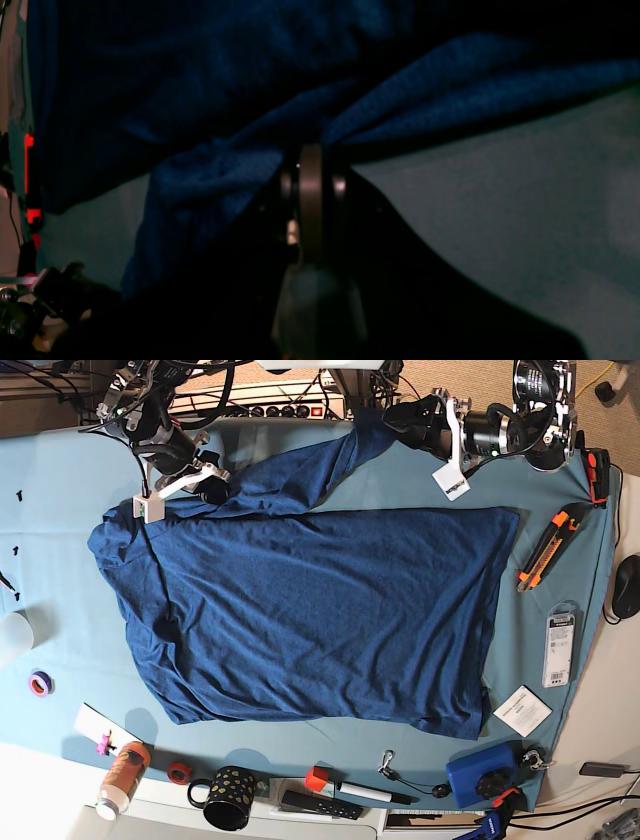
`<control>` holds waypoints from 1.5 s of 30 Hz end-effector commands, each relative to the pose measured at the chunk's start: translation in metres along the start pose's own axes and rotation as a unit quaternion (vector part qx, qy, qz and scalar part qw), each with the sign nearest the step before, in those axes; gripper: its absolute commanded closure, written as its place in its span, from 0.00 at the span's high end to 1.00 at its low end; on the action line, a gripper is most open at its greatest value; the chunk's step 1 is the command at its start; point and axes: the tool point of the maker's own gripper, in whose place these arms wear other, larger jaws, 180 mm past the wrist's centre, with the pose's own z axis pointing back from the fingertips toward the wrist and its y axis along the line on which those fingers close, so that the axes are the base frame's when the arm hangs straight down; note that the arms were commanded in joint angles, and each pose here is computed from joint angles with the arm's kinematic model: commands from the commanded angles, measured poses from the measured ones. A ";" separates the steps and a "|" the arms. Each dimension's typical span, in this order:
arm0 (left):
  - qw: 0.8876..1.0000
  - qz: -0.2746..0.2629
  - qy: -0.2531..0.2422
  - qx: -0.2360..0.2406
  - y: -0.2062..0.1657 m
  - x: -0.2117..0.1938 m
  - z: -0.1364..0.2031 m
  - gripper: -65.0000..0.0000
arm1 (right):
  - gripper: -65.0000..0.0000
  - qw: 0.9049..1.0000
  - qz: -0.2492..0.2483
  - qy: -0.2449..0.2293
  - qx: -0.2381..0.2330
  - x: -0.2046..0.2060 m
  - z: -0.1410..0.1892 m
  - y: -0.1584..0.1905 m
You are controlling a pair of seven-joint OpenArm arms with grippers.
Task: Layout the t-shirt on the table in an organized manner, then fold the t-shirt properly
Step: 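Move the left gripper to the folded-over sleeve and grasp its edge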
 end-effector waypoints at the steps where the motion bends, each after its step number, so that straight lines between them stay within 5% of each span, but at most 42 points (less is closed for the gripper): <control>1: 0.999 -0.012 0.000 0.037 0.015 0.006 0.007 0.48 | 0.00 1.000 0.004 -0.015 0.011 0.008 0.002 0.006; 35: 0.998 -0.021 0.013 0.055 0.022 0.007 0.008 0.47 | 0.00 1.000 0.011 -0.013 0.014 0.007 0.002 0.007; 45: 0.994 -0.047 0.095 -0.007 -0.011 -0.021 -0.025 0.45 | 0.00 1.000 0.009 -0.013 0.017 0.007 0.002 0.008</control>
